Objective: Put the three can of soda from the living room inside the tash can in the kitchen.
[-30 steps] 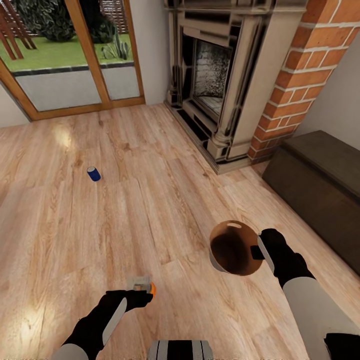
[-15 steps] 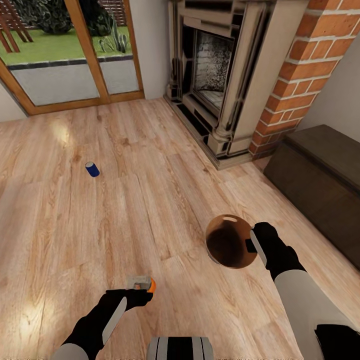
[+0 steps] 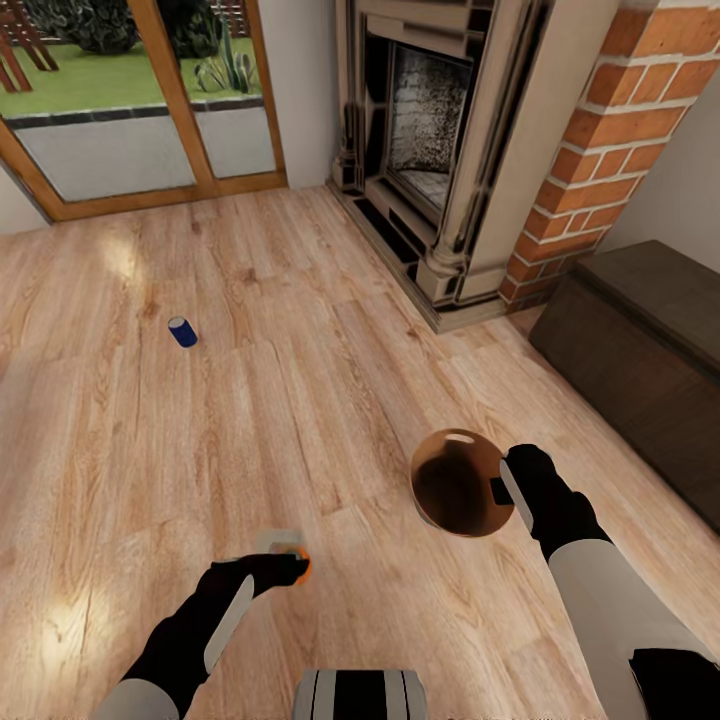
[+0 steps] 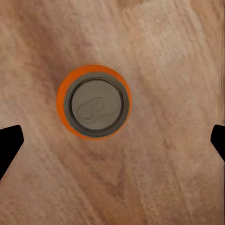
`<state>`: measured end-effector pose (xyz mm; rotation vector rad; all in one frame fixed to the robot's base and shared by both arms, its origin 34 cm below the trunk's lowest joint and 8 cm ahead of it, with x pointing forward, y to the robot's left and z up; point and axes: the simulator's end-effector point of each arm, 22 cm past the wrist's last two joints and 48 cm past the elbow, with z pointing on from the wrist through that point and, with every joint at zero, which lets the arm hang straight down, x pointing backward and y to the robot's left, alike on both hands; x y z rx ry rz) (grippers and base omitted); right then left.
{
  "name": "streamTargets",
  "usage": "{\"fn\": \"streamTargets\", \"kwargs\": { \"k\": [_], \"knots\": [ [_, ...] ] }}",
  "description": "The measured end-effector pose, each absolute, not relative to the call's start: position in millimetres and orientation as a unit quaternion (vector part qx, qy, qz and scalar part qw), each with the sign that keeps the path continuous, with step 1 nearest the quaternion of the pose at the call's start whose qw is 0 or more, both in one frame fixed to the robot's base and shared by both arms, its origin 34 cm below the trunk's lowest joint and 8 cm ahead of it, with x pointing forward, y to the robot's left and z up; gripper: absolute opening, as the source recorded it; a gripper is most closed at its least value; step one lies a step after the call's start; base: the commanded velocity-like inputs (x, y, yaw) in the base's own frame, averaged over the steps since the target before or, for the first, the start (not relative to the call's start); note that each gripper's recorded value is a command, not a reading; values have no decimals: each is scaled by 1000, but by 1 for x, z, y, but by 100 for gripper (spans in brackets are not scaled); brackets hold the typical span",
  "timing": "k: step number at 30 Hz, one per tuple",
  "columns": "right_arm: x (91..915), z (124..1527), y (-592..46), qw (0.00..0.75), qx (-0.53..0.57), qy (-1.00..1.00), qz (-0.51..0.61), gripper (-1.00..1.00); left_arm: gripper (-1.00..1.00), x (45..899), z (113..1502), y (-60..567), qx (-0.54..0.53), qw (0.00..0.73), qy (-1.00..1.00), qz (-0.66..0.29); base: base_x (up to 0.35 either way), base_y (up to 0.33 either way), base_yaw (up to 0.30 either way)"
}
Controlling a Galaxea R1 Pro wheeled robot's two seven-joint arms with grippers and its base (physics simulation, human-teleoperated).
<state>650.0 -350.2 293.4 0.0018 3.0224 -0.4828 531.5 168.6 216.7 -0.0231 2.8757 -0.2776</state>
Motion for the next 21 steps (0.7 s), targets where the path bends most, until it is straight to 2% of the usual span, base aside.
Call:
{"fn": "streamTargets", "kwargs": {
  "k": [9,21],
  "knots": [
    [646,286,-350,33,-2,987,-158,-100,100,559,235,166,-6,160,982,-99,0,0,0],
    [636,259,-350,23,-4,987,-158,-100,100,549,210,167,-7,151,984,-94,0,0,0]
  ]
}}
